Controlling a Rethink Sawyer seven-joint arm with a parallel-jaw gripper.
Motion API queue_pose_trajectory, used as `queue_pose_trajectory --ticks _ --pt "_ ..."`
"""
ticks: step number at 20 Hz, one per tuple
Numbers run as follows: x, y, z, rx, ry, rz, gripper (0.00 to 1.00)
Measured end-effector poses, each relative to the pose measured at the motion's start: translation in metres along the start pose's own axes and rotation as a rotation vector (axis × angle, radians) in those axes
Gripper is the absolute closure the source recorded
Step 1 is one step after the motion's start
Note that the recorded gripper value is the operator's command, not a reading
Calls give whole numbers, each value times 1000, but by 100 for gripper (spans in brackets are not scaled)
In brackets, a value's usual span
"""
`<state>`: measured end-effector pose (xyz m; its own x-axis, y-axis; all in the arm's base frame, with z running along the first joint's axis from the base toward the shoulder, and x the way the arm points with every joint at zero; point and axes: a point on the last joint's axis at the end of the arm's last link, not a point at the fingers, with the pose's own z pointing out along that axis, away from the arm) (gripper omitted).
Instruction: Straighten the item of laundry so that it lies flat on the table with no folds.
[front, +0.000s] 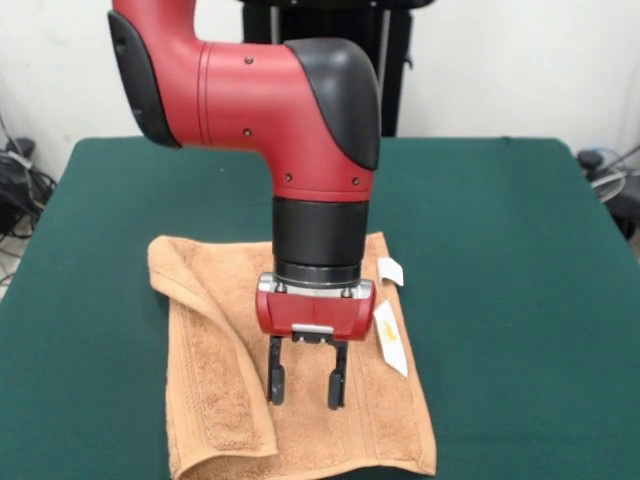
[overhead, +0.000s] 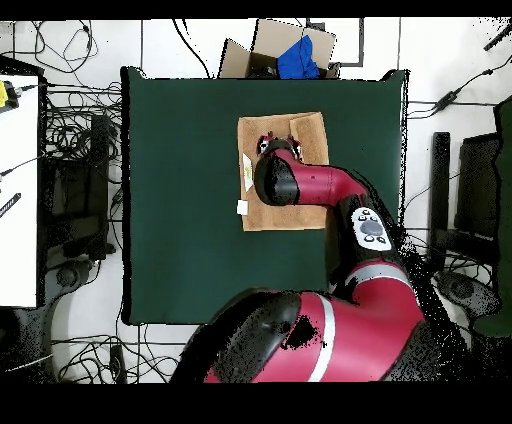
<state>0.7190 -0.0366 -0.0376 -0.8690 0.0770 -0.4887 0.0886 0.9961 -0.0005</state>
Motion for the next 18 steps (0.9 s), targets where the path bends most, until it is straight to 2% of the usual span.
queue_pose_trajectory --ticks 8,18 --pt "-6 -5 -3 45 -12 -46 0" --pt "-16 -30 8 95 -55 -64 0"
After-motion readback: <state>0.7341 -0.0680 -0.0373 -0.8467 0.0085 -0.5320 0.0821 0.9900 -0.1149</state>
